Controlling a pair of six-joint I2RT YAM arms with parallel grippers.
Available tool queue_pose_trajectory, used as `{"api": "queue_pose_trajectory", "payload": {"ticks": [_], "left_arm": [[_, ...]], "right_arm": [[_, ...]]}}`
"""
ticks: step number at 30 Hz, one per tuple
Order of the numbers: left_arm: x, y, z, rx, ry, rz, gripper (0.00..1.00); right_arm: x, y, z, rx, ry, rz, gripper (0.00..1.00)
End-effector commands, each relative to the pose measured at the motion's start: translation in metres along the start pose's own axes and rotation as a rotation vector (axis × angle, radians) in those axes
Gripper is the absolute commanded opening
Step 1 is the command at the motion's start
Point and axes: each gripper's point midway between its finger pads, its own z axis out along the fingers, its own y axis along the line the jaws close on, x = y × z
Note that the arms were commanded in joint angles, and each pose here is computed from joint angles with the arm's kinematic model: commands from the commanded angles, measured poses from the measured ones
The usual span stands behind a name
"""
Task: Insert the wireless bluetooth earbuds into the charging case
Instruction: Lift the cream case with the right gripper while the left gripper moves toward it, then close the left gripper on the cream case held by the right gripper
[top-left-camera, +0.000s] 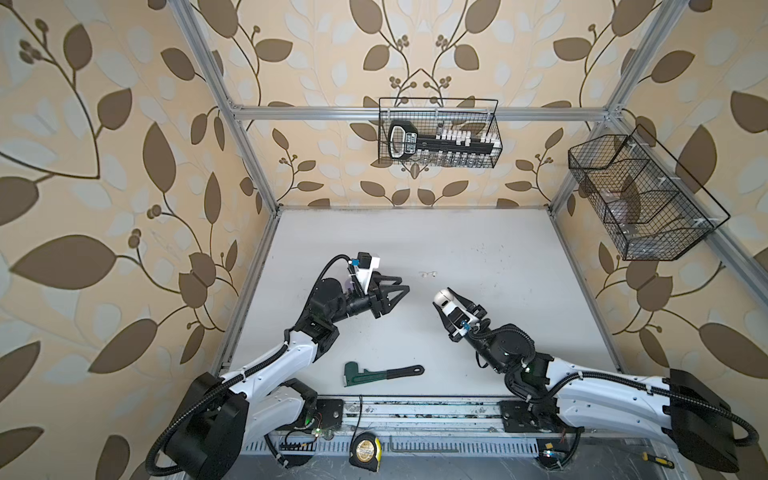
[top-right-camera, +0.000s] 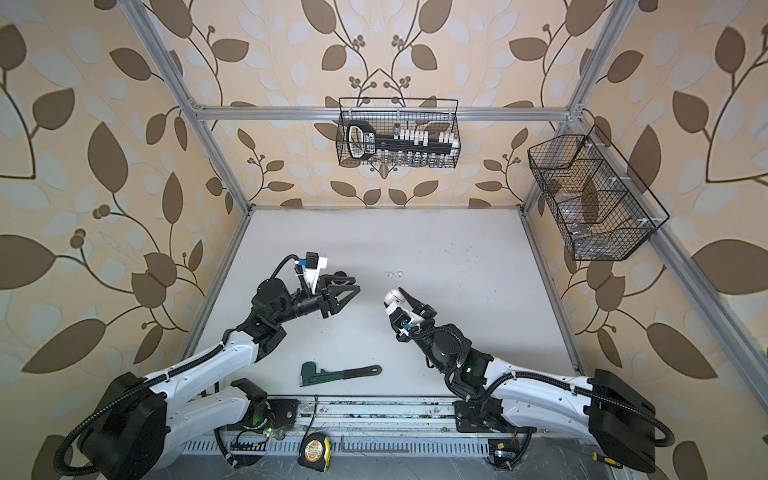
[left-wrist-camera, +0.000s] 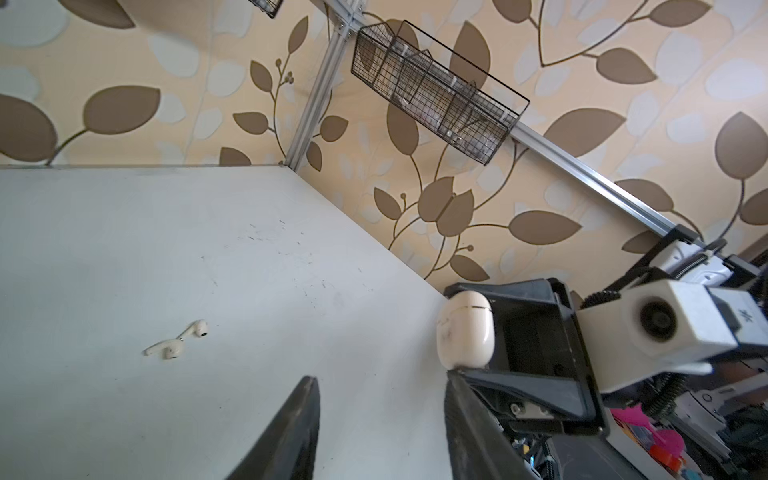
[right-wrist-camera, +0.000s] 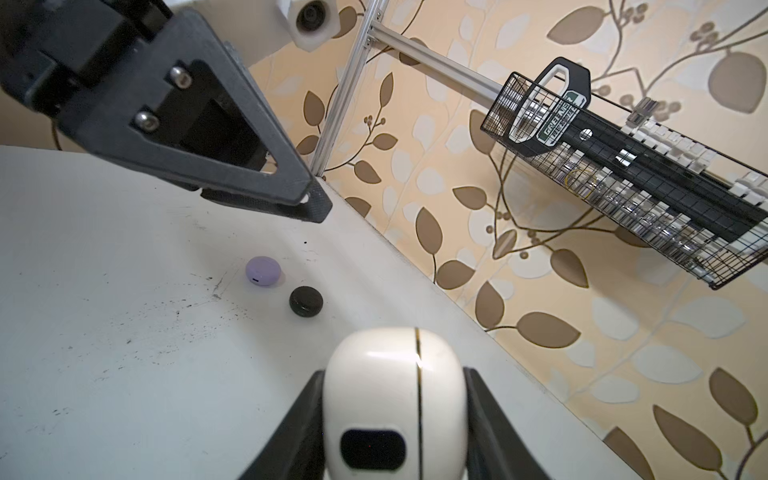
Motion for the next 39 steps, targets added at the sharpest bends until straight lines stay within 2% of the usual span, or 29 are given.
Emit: {"api": "queue_pose_trajectory", "payload": {"ticks": [1,10,18,28,39], "left_arm": [[-0.012,-0.025,0.009,0.072,0.021,0.118,0.49],[0.008,-0.026,0.029,0.054,0.147,0.130,0.44],[0.030,-0.028,0.047,0.044,0.258,0.155,0.46],[0.043,-0.032,0.059,0.049,0.326,0.160,0.47],[0.055,-0.034,0.067,0.043,0.388,0.175,0.40]], "right_arm": [[0.000,-0.010,0.003,0.048,-0.013,-0.017,0.22],[0.004,0.002,0.011,0.005,0.017,-0.029,0.21],[0.002,0.009,0.011,-0.024,0.010,-0.029,0.22],[0.002,0.015,0.013,-0.052,0.010,-0.033,0.22],[0.000,0.016,0.011,-0.055,0.003,-0.033,0.23]]}}
